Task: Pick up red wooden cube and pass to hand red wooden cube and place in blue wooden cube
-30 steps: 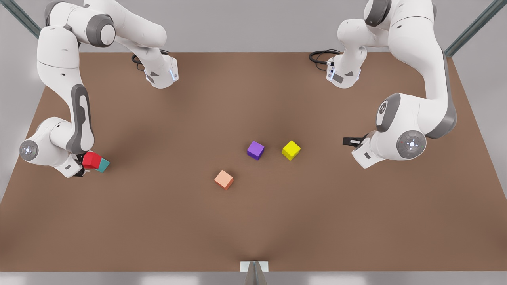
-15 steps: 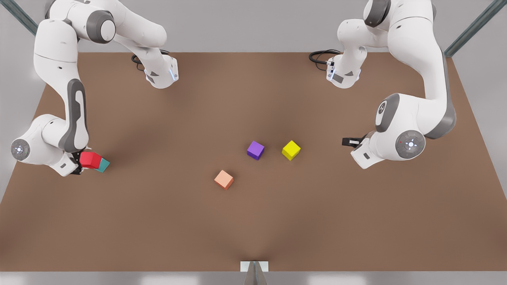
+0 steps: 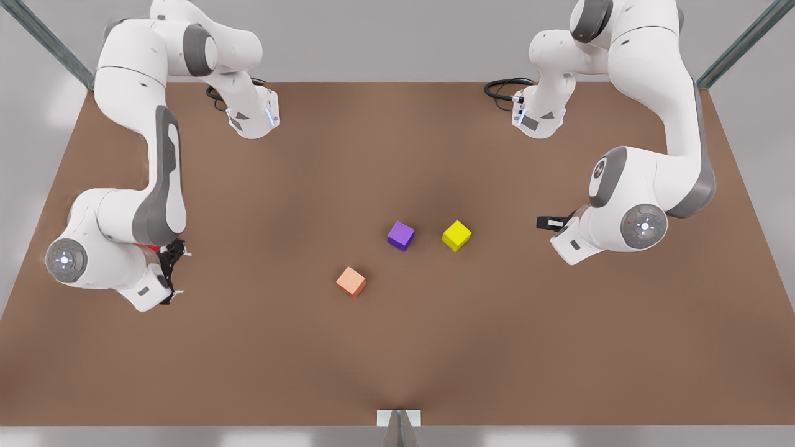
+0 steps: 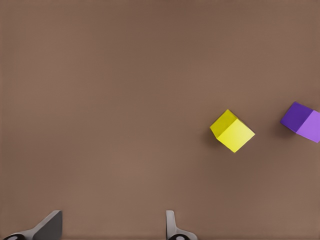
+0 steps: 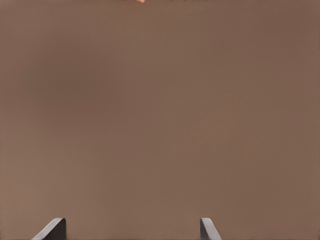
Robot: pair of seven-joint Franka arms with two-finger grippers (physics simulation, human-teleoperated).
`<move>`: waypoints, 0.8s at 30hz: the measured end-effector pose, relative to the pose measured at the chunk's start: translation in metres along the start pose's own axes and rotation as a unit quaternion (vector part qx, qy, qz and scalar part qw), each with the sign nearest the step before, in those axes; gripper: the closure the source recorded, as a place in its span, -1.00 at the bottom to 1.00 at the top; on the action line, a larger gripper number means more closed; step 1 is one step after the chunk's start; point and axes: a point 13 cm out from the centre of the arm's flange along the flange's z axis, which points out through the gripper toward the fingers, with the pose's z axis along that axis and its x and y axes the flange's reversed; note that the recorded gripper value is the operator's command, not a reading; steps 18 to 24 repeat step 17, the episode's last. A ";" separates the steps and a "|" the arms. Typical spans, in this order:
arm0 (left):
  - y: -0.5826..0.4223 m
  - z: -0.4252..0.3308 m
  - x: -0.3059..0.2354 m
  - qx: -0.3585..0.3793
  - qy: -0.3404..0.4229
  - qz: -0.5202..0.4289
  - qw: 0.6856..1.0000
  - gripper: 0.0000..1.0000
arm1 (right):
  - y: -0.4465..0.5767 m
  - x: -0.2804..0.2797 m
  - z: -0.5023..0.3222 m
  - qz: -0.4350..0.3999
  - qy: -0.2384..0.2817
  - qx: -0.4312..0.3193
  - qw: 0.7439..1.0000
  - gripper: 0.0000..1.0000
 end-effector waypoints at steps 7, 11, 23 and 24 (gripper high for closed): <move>0.002 0.003 -0.002 0.000 0.002 -0.002 1.000 -1.00 | 0.102 -0.009 -0.117 0.238 -0.026 0.000 0.971 -1.00; 0.003 0.007 -0.003 0.002 0.007 -0.003 1.000 -1.00 | 0.153 -0.005 -0.144 0.341 -0.021 0.005 0.940 -1.00; -0.002 0.008 -0.002 0.002 0.010 0.000 1.000 -1.00 | 0.169 0.004 -0.147 0.449 -0.006 0.029 0.893 -1.00; -0.002 0.008 -0.002 0.002 0.010 0.000 1.000 -1.00 | 0.169 0.004 -0.147 0.449 -0.006 0.029 0.893 -1.00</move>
